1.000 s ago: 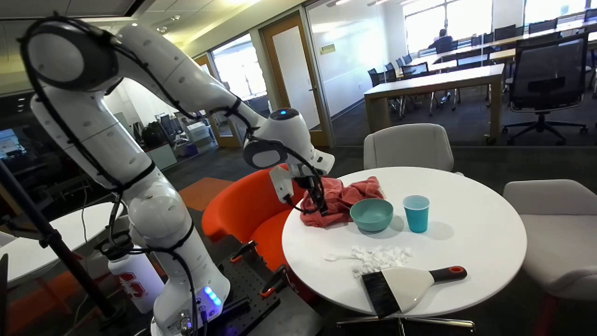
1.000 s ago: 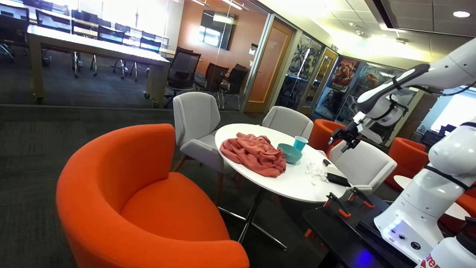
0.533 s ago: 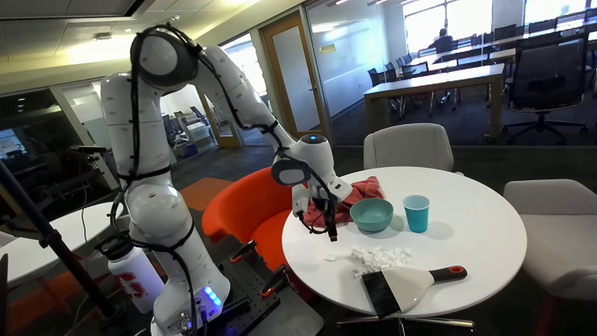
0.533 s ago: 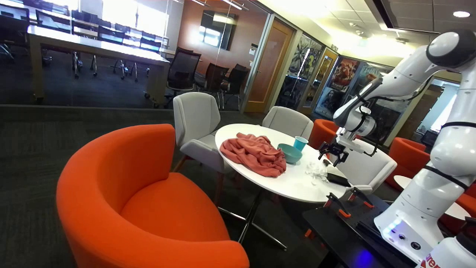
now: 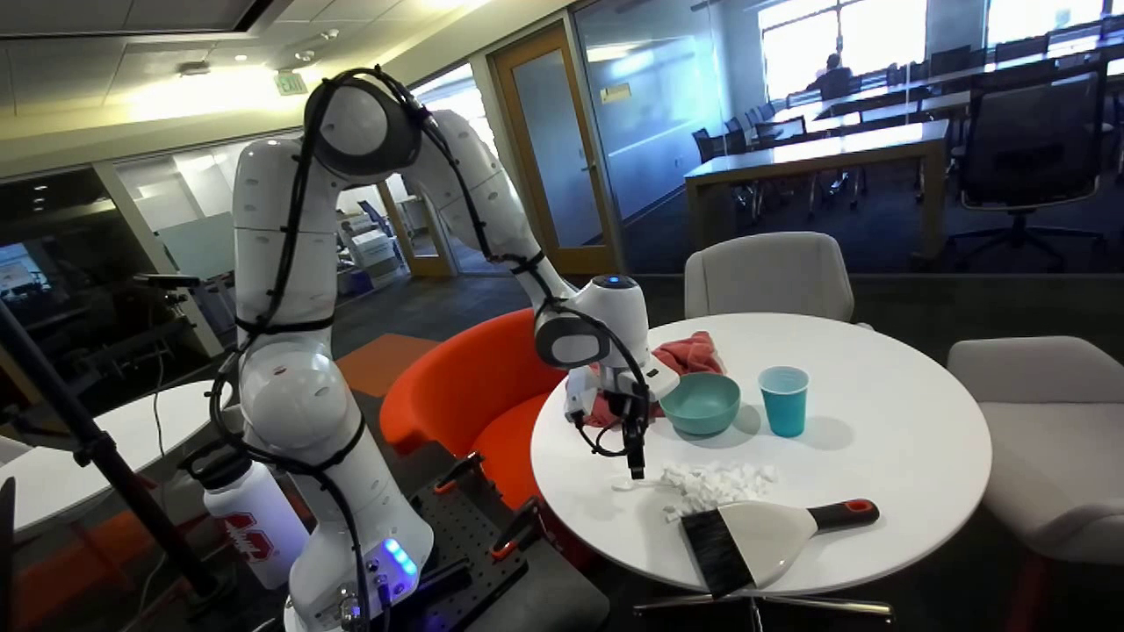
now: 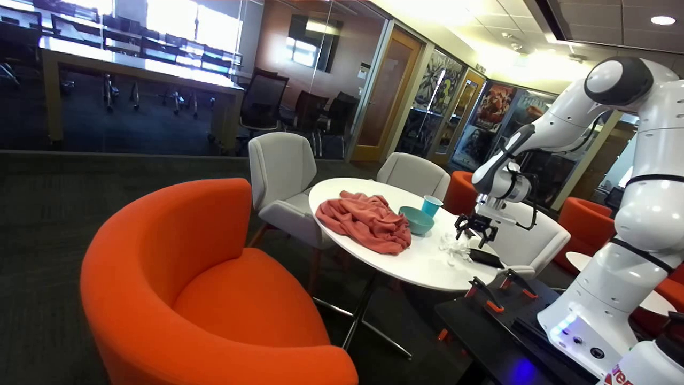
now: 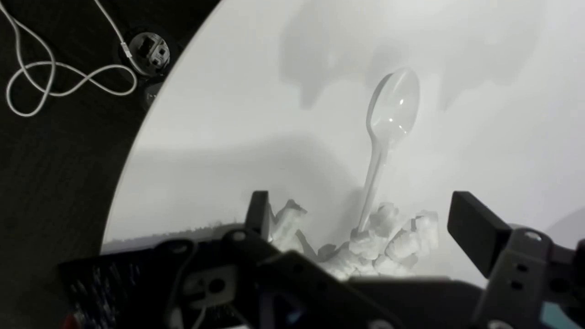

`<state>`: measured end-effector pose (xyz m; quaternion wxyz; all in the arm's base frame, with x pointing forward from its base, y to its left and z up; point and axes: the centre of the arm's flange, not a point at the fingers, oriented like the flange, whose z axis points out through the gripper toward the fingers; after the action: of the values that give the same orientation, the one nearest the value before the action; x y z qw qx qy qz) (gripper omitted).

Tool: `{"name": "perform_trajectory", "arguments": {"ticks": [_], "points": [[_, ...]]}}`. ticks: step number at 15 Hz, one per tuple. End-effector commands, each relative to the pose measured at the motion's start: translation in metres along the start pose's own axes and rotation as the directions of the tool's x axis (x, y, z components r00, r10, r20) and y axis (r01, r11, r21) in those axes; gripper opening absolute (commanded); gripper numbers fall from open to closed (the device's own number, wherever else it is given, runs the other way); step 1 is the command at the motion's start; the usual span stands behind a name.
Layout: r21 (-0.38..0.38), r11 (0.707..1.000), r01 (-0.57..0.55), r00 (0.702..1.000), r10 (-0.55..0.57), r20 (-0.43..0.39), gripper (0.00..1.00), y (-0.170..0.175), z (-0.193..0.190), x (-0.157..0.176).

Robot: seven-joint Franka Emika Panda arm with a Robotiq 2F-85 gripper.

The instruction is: Move the white spoon forward

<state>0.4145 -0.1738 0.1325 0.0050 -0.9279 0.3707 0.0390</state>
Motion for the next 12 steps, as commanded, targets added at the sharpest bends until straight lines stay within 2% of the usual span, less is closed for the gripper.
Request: {"name": "perform_trajectory", "arguments": {"ticks": [1,7,8,10,12], "points": [[0.001,1.000,-0.001,1.000,0.001,0.000,1.00,0.000,0.000,0.000],[-0.029,0.999,-0.043,0.999,0.043,-0.005,0.99,-0.014,0.025,-0.007],[-0.032,0.998,-0.051,0.999,0.051,-0.005,0.89,-0.015,0.030,-0.007],[-0.039,0.997,-0.072,0.997,0.072,-0.010,0.81,-0.017,0.039,-0.008],[-0.043,0.995,-0.091,0.995,0.090,-0.035,0.78,-0.016,0.047,-0.006]]}}
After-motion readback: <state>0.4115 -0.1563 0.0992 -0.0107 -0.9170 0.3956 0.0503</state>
